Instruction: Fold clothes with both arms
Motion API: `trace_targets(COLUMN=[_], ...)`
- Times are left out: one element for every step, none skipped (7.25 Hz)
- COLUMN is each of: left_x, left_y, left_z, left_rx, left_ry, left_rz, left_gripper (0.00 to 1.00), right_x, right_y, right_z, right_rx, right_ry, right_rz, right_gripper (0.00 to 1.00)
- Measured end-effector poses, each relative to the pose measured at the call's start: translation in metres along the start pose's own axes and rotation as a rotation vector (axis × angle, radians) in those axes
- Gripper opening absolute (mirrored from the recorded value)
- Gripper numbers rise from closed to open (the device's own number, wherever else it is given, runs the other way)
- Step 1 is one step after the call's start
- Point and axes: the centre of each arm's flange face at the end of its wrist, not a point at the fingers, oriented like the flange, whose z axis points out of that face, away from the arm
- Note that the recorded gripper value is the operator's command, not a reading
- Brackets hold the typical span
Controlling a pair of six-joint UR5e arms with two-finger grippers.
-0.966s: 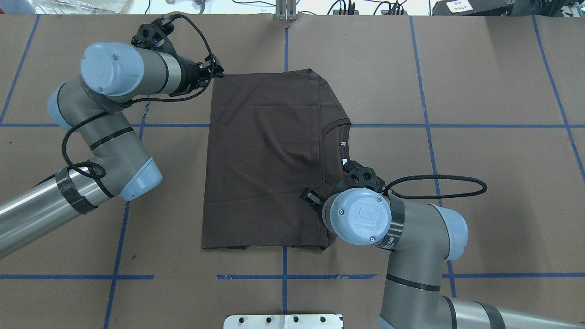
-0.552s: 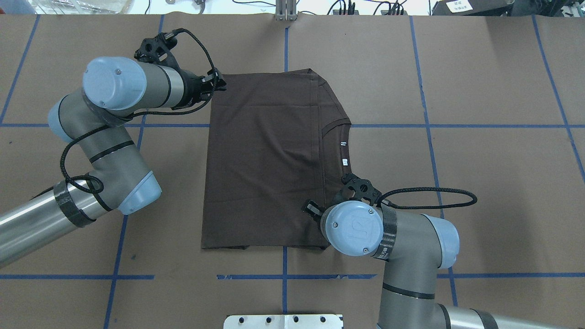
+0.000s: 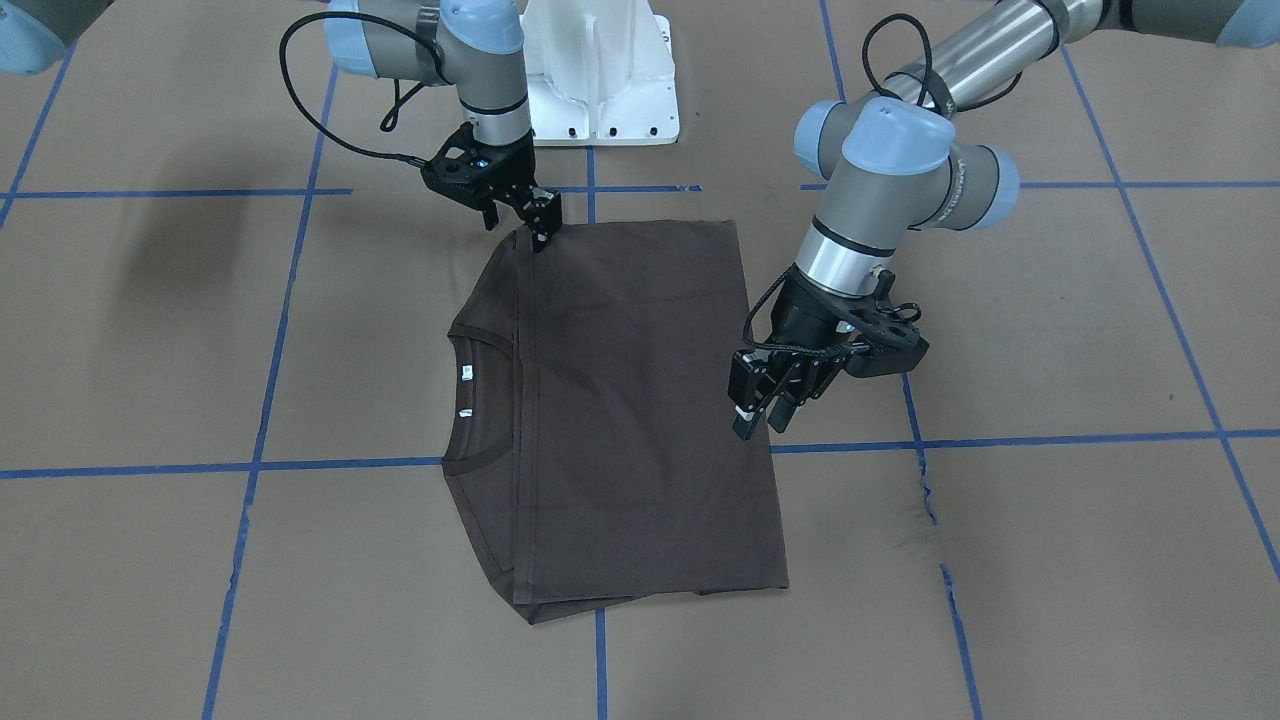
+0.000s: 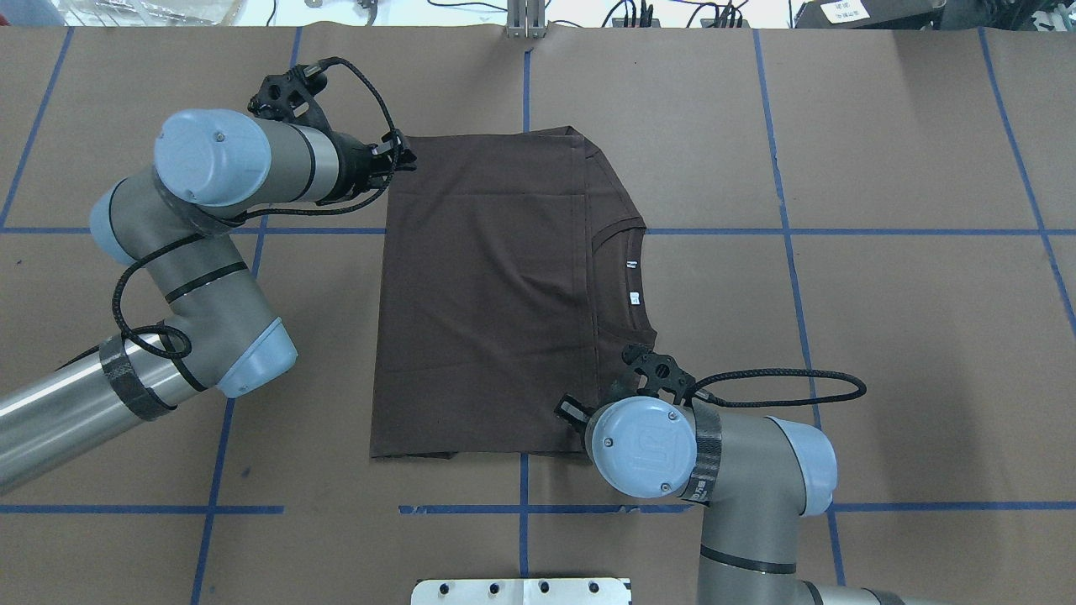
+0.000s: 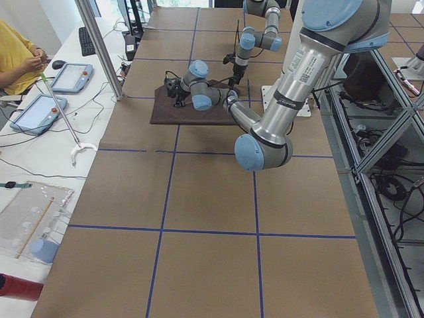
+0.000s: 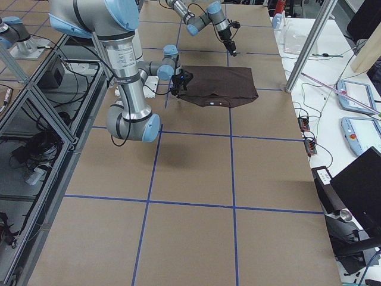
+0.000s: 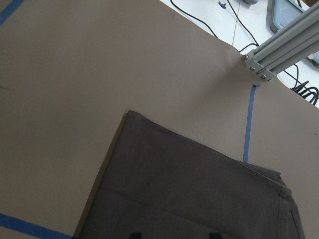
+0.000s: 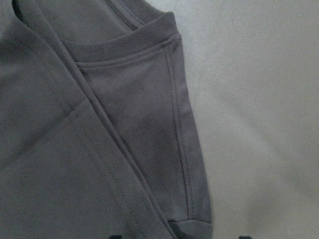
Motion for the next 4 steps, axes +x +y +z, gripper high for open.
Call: trace_targets(left_x=[-0.0001,-0.0001,-0.0002,-0.0002], left_y=[0.0000,0.0001,0.0001,0.0002], left_z=[0.0001,0.0001,0.0001,0.0000], left_rx=[0.000,-0.001,-0.001,-0.001], left_ry=[-0.001,-0.001,-0.002,-0.002], left_rz=[0.000,0.000,0.000,0.000], left_gripper=[0.54,0.53,0.53,0.52], right_x=[0.0002,0.0001,0.0000,-0.0002], right_y=[0.0017,0.0021,0.0025,0.0027], right_z=[0.0001,0.0001,0.0000,-0.0002], right_rx=[-0.002,-0.003,-0.004,-0.005], right_ry=[0.001,0.001,0.000,0.000], right_rz=[-0.001,-0.002,-0.002,-0.003], right_gripper=[0.52,0.48,0.43,0.35])
